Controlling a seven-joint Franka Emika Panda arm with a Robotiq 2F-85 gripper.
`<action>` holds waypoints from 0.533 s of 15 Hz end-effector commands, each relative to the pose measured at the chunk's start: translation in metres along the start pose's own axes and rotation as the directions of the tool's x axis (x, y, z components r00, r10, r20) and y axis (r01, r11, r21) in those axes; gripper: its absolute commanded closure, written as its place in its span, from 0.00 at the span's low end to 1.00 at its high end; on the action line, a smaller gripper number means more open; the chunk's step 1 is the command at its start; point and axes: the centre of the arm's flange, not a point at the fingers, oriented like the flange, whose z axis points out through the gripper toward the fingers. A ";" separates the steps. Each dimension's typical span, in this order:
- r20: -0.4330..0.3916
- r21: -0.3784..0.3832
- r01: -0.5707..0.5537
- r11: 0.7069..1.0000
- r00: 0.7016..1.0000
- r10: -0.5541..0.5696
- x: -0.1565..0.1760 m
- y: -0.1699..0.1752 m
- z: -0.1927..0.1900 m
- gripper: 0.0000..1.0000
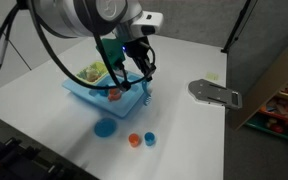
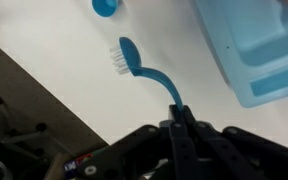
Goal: Remove the scoop from the blue cup and put it on the counter
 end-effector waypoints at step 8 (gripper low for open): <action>0.028 -0.026 -0.117 0.993 0.993 0.118 -0.005 0.019 0.065 0.97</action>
